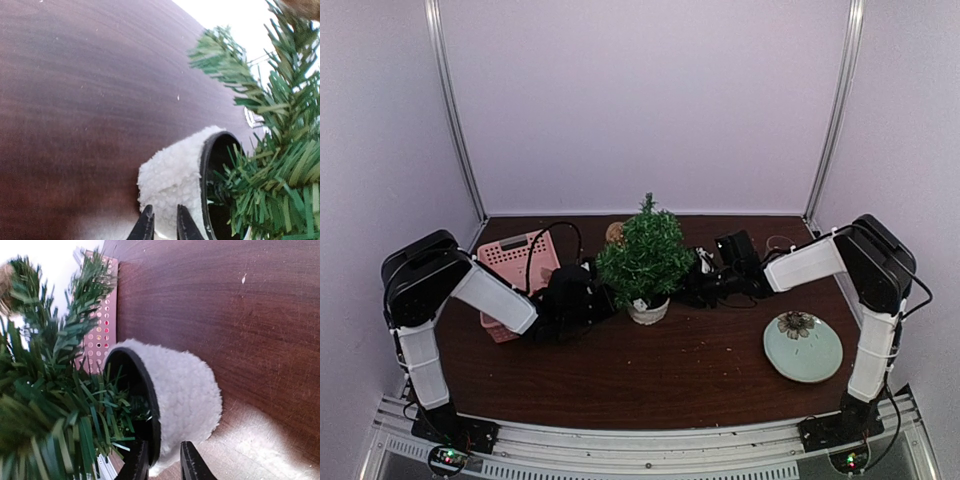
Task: Decorate the small christmas tree
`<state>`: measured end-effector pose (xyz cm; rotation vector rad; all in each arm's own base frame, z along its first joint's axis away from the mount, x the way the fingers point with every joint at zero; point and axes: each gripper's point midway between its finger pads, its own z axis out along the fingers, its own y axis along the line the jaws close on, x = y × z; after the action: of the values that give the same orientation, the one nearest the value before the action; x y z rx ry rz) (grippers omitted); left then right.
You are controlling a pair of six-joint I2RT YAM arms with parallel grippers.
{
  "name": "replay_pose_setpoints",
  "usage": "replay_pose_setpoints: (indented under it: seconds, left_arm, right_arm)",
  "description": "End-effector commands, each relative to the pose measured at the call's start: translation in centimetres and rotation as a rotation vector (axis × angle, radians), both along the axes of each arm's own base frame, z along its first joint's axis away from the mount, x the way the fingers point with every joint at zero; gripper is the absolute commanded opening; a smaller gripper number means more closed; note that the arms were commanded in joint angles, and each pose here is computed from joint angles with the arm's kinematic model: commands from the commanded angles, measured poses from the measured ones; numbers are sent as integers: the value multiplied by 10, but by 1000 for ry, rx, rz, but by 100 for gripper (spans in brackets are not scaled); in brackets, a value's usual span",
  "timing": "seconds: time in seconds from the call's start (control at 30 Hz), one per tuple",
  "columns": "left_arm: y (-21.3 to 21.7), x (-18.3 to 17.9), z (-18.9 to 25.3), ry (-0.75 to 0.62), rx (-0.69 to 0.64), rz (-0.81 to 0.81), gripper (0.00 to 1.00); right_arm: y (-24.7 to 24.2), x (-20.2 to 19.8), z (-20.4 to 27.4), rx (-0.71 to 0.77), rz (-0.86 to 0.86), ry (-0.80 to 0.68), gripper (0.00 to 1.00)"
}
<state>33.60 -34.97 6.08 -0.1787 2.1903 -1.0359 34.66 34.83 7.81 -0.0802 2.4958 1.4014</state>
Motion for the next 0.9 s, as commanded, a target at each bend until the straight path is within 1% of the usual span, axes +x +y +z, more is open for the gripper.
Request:
replay_pose_setpoints:
  seconds: [0.0,0.17,0.27,0.47,0.6,0.73,0.87]
  left_arm:
    - [-14,13,11,-30,-42,-24,15]
    - [-18,22,8,-32,-37,-24,16]
    - [-24,22,6,-21,-37,-60,17]
    - [-26,31,3,-19,-21,-70,19]
    - [-21,37,3,-17,-10,-60,22]
    - [-11,43,5,-17,13,-36,24]
    - [1,47,10,-26,68,1,30]
  right_arm:
    - [4,-10,11,35,5,-5,20]
    - [2,-17,13,40,0,1,20]
    - [0,-22,13,38,-4,3,20]
    - [-6,-29,11,31,-16,16,22]
    - [-9,-33,11,27,-20,19,25]
    - [-14,-34,14,9,-27,6,31]
    - [-23,-32,17,-22,-57,-12,34]
